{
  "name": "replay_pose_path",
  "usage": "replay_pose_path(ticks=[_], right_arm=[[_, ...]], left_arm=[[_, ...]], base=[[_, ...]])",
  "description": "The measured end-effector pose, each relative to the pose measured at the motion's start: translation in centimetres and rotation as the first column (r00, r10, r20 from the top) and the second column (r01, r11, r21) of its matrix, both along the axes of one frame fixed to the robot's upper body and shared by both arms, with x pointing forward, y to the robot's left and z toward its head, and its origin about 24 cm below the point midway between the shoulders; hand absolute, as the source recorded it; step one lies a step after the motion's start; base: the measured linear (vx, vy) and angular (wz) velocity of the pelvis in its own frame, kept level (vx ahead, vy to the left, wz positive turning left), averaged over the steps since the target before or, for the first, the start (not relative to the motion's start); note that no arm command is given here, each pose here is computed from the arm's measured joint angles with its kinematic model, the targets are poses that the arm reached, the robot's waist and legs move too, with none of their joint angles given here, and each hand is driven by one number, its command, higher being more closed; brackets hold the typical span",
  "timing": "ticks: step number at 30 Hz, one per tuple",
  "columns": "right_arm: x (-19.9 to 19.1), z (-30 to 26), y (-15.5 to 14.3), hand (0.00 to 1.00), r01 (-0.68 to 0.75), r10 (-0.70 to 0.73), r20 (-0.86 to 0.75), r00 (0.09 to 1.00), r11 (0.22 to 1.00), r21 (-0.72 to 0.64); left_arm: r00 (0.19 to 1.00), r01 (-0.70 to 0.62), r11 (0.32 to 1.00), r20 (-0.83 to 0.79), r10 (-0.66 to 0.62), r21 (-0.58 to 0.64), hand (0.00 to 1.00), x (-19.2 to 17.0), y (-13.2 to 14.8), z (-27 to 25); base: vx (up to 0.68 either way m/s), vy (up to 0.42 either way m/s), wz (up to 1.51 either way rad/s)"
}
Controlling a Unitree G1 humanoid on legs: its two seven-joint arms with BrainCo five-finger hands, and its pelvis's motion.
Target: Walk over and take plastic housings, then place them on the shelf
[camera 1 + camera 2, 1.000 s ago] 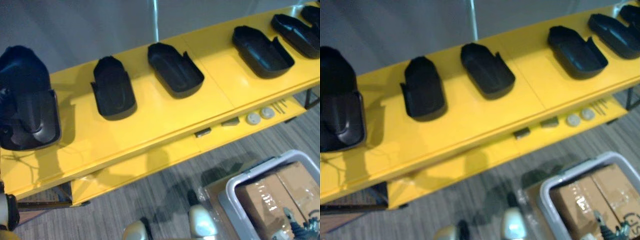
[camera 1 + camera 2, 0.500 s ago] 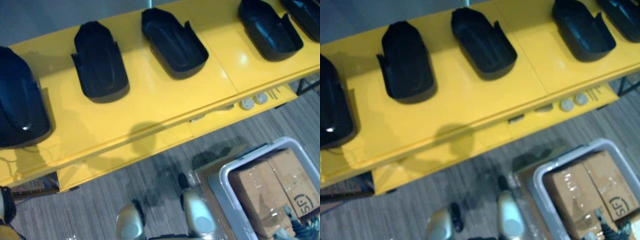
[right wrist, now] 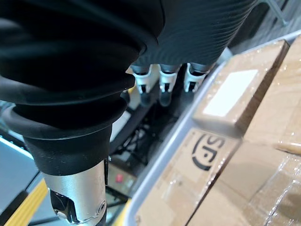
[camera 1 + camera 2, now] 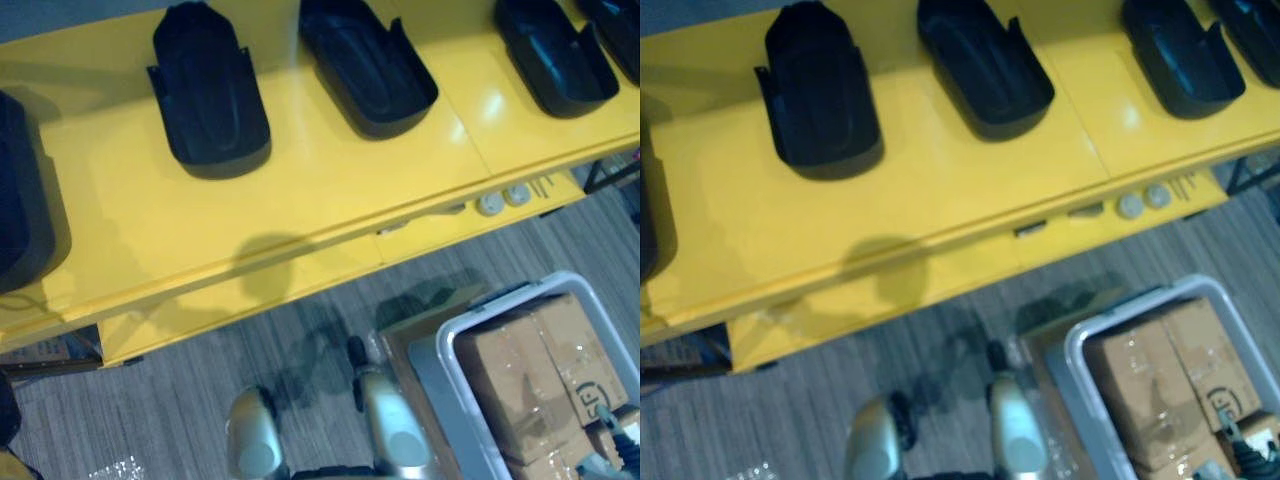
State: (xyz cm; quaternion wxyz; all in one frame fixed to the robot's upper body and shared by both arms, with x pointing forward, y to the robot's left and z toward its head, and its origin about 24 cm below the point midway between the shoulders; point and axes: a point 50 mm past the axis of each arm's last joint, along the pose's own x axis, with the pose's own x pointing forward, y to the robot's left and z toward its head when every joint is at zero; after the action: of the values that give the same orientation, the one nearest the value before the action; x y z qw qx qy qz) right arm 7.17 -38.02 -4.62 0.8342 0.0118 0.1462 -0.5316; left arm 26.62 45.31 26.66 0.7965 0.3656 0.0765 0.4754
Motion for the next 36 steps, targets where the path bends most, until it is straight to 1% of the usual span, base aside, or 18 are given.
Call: replay_pose_path(ticks=[1, 6, 8, 9, 11, 12, 13, 14, 16, 17, 19, 20, 21, 23, 25, 27, 31, 36], right_arm=[[0.0, 0.0, 0.0, 0.0, -0.001, 0.001, 0.001, 1.0, 1.0, -0.001], [0.8, 0.9, -0.1, 0.0, -0.028, 0.031, 0.052, 0.998, 0.999, -0.041], [1.7, 1.4, 0.0, 0.0, -0.042, 0.048, 0.09, 0.995, 0.997, -0.063], [1.9, 1.5, 0.1, 0.0, -0.046, 0.053, 0.098, 0.994, 0.997, -0.07], [2.6, 1.7, 0.3, 0.0, -0.065, 0.075, 0.121, 0.99, 0.994, -0.086], [2.9, 1.8, 0.4, 0.0, -0.075, 0.086, 0.126, 0.988, 0.993, -0.087], [3.6, 1.8, 0.7, 0.0, -0.1, 0.112, 0.13, 0.985, 0.991, -0.091], [4.3, 1.9, 1.1, 0.0, -0.133, 0.145, 0.123, 0.982, 0.986, -0.101], [5.0, 1.9, 1.6, 0.0, -0.166, 0.179, 0.121, 0.976, 0.98, -0.108], [5.1, 1.6, 2.2, 0.0, -0.179, 0.191, 0.109, 0.976, 0.978, -0.108], [5.0, 0.8, 3.2, 0.0, -0.186, 0.192, 0.083, 0.978, 0.979, -0.084], [4.5, 0.0, 4.0, 0.0, -0.179, 0.182, 0.056, 0.982, 0.982, -0.061], [4.0, -0.5, 4.4, 0.0, -0.17, 0.172, 0.04, 0.984, 0.984, -0.047], [1.7, -1.9, 6.1, 0.0, -0.114, 0.114, -0.018, 0.993, 0.994, 0.0], [0.6, -2.6, 6.8, 0.0, -0.075, 0.076, -0.039, 0.996, 0.997, 0.025], [-0.1, -3.1, 7.3, 0.0, -0.053, 0.056, -0.067, 0.996, 0.998, 0.046], [-0.6, -3.4, 7.6, 0.0, -0.036, 0.042, -0.081, 0.996, 0.997, 0.065], [-1.8, -3.7, 7.5, 0.0, -0.021, 0.029, -0.12, 0.992, 0.997, 0.073]], left_arm=[[1.0, -0.002, 1.0, 0.024, 0.002, 0.012, 0.0, 0.1, -0.1, 0.4], [0.945, -0.074, 0.983, 0.326, 0.015, 0.171, 0.0, 0.0, -1.8, 4.4], [0.861, -0.12, 0.965, 0.508, -0.017, 0.235, 0.0, -0.3, -3.2, 6.7], [0.835, -0.132, 0.959, 0.549, -0.028, 0.249, 1.0, -0.4, -3.6, 7.2], [0.716, -0.158, 0.943, 0.692, -0.094, 0.291, 1.0, -0.8, -5.2, 9.0], [0.685, -0.163, 0.937, 0.719, -0.118, 0.308, 1.0, -1.0, -5.7, 9.4], [0.615, -0.146, 0.935, 0.77, -0.17, 0.323, 1.0, -1.3, -6.6, 10.2], [0.535, -0.101, 0.937, 0.812, -0.233, 0.335, 1.0, -1.6, -7.5, 10.9], [0.428, -0.012, 0.937, 0.849, -0.311, 0.349, 1.0, -2.4, -8.6, 11.4], [0.35, 0.074, 0.927, 0.861, -0.369, 0.367, 1.0, -3.2, -9.4, 10.5], [0.331, 0.192, 0.909, 0.848, -0.415, 0.37, 1.0, -4.0, -9.9, 7.7], [0.342, 0.286, 0.897, 0.839, -0.423, 0.336, 1.0, -4.6, -10.2, 4.8], [0.358, 0.33, 0.892, 0.833, -0.422, 0.31, 1.0, -4.8, -10.3, 3.1], [0.447, 0.452, 0.875, 0.806, -0.388, 0.17, 1.0, -6.8, -11.0, -3.8], [0.521, 0.5, 0.863, 0.772, -0.363, 0.069, 1.0, -8.5, -11.6, -7.9], [0.654, 0.526, 0.839, 0.697, -0.295, -0.139, 1.0, -11.3, -13.0, -13.9], [0.754, 0.542, 0.774, 0.597, -0.275, -0.329, 1.0, -13.5, -15.7, -18.9], [0.785, 0.545, 0.742, 0.548, -0.289, -0.391, 1.0, -14.2, -16.8, -20.6]], base=[[0.0, 0.0, 0.0], [0.0, 0.0, 0.0], [0.01, 0.001, 0.03], [0.03, -0.005, 0.12], [0.05, -0.013, 0.19], [0.06, -0.02, 0.18], [0.05, -0.024, 0.13], [0.05, -0.031, 0.13], [0.06, -0.025, 0.22], [0.08, -0.014, 0.32], [0.13, -0.005, 0.36], [0.13, -0.001, 0.4], [0.13, 0.002, 0.45], [0.13, 0.01, 0.4], [0.09, 0.019, 0.48], [0.03, 0.011, 0.5], [-0.05, 0.037, 0.31], [-0.04, 0.02, 0.05]])
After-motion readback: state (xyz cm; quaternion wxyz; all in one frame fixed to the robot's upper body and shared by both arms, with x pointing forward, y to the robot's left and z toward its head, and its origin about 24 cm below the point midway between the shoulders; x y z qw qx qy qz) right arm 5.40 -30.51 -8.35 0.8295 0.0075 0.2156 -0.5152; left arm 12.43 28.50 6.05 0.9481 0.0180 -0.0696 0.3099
